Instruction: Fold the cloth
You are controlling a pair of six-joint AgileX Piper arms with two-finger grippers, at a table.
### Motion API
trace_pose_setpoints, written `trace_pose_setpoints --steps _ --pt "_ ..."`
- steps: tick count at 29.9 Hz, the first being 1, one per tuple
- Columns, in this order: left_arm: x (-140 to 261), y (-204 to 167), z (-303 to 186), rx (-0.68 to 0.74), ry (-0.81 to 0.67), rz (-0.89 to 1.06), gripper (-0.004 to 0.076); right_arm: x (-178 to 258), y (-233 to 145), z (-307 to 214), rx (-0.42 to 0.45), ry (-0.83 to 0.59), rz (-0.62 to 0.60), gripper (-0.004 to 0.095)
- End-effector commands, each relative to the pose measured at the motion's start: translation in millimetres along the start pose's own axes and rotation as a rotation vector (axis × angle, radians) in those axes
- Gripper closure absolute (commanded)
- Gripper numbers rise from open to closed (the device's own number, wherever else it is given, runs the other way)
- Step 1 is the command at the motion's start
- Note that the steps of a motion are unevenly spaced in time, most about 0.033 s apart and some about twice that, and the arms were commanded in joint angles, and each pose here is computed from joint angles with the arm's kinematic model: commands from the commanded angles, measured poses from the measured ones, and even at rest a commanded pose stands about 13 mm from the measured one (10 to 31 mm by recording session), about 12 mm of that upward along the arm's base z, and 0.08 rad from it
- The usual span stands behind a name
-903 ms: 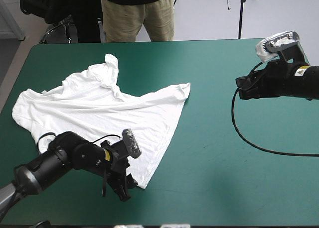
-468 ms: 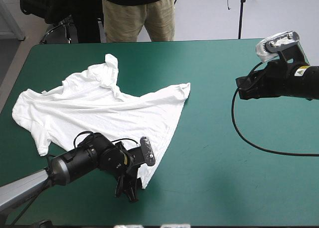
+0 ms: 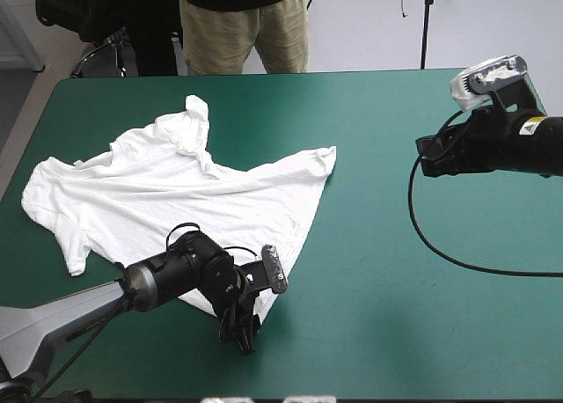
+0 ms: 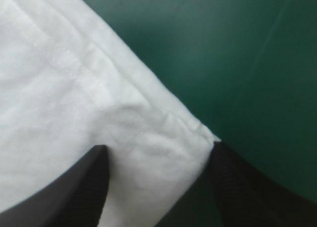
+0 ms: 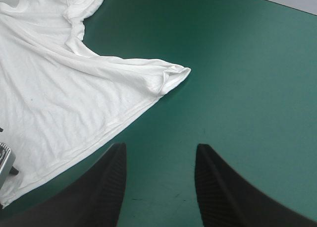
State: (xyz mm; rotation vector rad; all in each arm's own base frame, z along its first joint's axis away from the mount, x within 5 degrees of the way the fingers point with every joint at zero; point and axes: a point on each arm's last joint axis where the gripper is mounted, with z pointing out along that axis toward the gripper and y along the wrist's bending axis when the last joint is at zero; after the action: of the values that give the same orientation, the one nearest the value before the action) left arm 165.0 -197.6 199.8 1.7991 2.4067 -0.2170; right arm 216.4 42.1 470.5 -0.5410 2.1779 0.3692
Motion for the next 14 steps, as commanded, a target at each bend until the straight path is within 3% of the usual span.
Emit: trace_pose_setpoints --steps 1,3,7,14 --pt "-6.1 -2.5 13.6 0.052 -0.006 -0.064 0.0323 -8.4 5.3 -13.5 0.009 -0.092 -0.016 0.0494" --pt "-5.5 -4.1 15.7 0.076 0.01 -0.094 0.0423 -7.9 5.6 -13.5 0.006 -0.086 -0.016 0.0494" --pt "-7.5 -7.5 15.3 0.115 -0.005 -0.179 0.0741 -6.9 5.5 -8.5 -0.025 -0.06 -0.003 0.0494" --pt "-4.7 -12.9 14.5 0.171 0.035 -0.225 0.0741 -8.7 -21.5 52.8 -0.1 0.059 0.054 0.0475"
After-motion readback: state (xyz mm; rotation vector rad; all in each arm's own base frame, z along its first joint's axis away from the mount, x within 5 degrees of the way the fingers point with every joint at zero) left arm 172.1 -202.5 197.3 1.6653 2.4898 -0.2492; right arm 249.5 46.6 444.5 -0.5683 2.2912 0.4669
